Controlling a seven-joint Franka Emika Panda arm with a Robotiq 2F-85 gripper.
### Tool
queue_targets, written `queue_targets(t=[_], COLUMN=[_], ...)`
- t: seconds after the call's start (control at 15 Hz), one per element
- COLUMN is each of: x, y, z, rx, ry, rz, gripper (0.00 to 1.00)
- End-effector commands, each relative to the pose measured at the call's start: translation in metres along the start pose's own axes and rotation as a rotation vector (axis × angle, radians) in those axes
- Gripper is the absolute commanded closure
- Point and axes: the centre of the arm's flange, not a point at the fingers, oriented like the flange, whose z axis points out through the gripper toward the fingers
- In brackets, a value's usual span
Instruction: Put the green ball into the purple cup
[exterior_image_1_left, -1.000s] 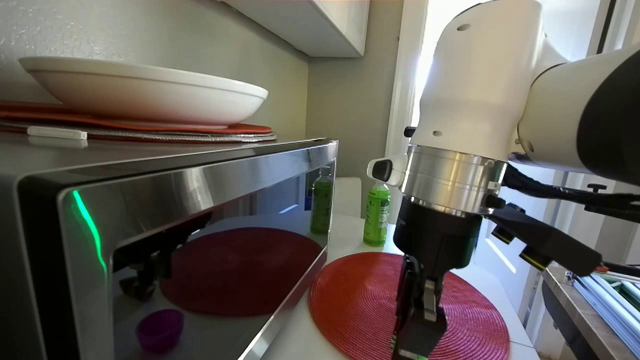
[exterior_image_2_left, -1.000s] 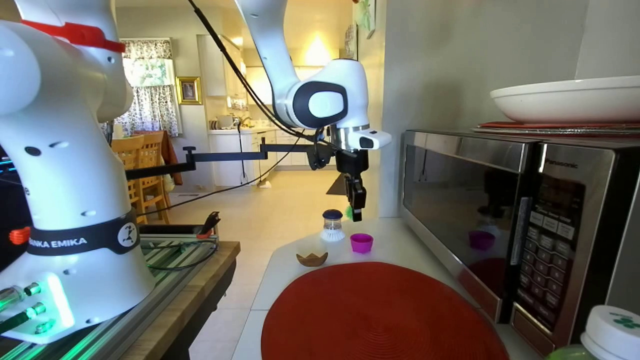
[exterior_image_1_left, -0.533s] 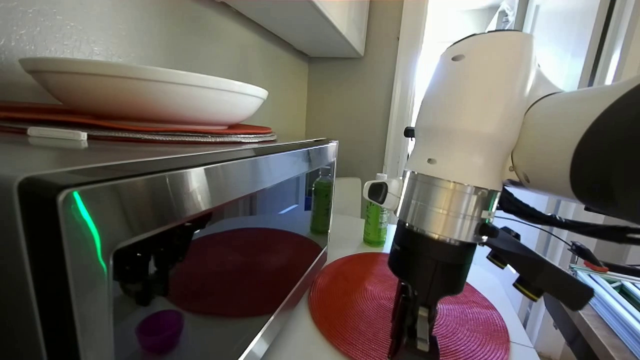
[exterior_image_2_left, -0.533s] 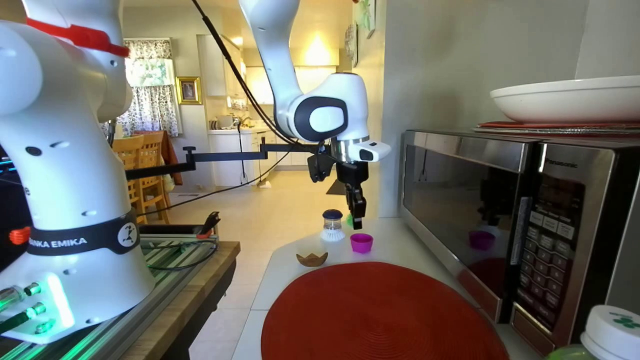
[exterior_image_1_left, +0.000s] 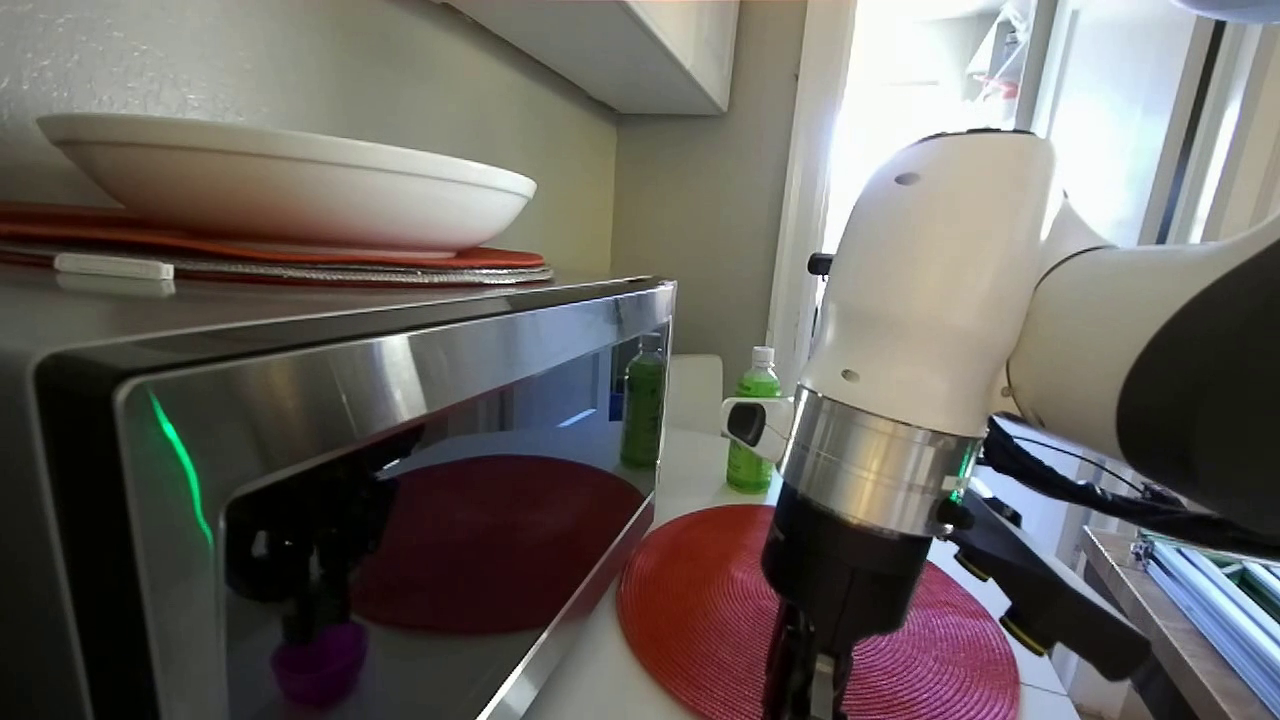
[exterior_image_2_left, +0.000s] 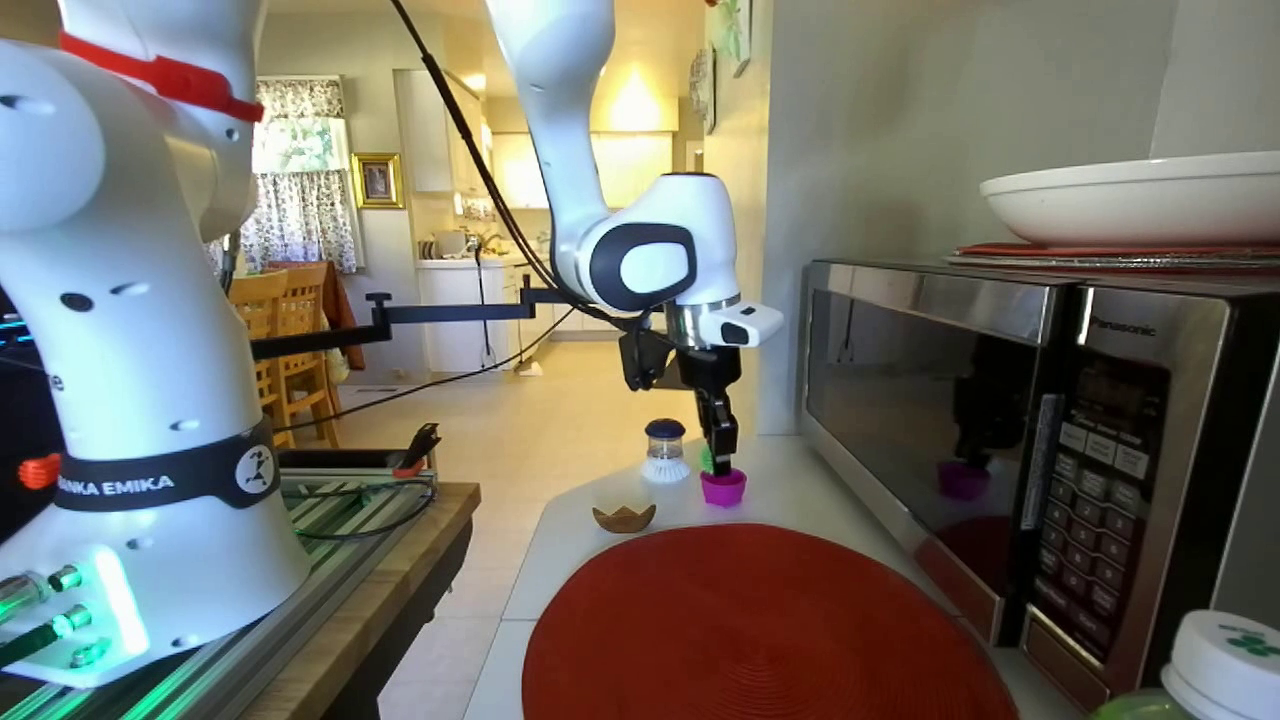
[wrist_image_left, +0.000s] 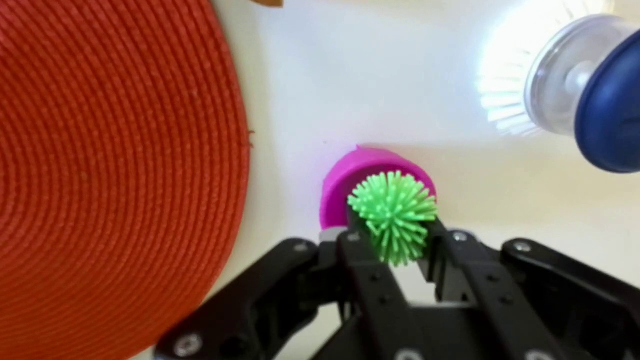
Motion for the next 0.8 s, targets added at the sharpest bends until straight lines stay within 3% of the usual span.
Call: queue_targets(t=[0.0, 0.07, 0.13, 0.53, 0.73], x=[0.004, 0.004, 0.004, 0.004, 0.006], y=[-0.003, -0.003, -0.002, -0.003, 0.003], z=[0.009, 0.010, 0.010, 0.001, -0.013], rx=[-0.004, -0.005, -0.004, -0.002, -0.068], ry=[0.026, 0.032, 0.033, 0.056, 0.019], rz=[0.011, 0.011, 0.011, -0.004, -0.003], gripper=[0.94, 0.67, 0.48, 0.05, 0.00])
